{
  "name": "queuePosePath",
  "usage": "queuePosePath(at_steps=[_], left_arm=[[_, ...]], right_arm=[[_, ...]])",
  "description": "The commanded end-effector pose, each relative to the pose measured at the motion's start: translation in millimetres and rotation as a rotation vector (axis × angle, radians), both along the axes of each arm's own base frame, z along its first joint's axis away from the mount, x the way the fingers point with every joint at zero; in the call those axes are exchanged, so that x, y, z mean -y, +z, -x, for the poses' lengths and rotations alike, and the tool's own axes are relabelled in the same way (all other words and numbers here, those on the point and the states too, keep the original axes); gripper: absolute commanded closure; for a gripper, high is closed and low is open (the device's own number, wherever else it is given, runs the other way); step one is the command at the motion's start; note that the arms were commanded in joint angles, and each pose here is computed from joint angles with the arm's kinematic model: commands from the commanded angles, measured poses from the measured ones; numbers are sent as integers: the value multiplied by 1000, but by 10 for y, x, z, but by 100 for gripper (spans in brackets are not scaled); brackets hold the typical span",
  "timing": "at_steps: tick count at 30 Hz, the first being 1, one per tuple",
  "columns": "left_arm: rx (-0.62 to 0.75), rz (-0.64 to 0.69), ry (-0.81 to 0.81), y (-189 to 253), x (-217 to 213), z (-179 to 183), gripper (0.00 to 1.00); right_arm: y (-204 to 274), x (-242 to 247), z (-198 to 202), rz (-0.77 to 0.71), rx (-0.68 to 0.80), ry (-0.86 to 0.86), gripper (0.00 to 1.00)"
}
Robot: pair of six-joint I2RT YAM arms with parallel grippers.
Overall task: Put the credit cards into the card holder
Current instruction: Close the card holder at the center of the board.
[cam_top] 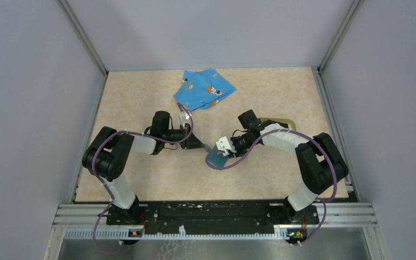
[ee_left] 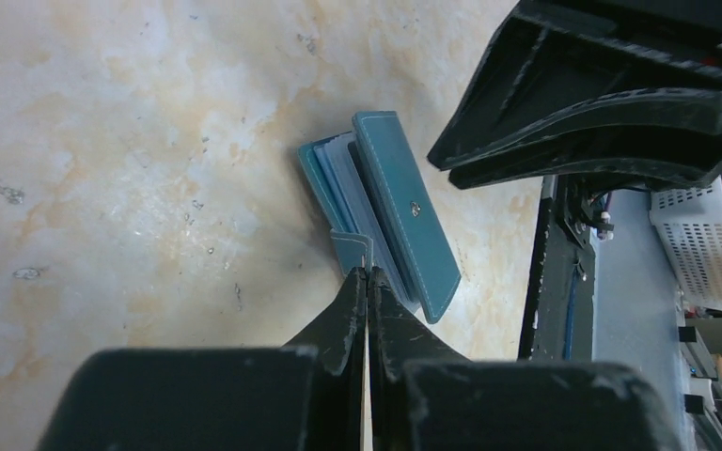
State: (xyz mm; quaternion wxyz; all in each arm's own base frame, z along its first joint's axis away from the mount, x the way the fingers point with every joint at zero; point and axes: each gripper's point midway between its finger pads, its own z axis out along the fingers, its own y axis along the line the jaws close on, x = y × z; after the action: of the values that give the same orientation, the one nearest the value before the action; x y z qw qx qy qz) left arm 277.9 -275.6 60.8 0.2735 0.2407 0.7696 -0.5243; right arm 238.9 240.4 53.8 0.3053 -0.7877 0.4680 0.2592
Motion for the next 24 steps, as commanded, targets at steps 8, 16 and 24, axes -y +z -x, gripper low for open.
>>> queuePosePath(at_steps=[8, 16, 24], left_arm=[[53, 43, -61, 126, 70, 72, 100], [60, 41, -50, 146, 79, 28, 100], [56, 53, -73, 159, 227, -9, 100]], right_arm=[[213, -303, -128, -72, -14, -109, 83], [262, -345, -375, -131, -225, -363, 83], [193, -388, -550, -135, -431, -594, 87]])
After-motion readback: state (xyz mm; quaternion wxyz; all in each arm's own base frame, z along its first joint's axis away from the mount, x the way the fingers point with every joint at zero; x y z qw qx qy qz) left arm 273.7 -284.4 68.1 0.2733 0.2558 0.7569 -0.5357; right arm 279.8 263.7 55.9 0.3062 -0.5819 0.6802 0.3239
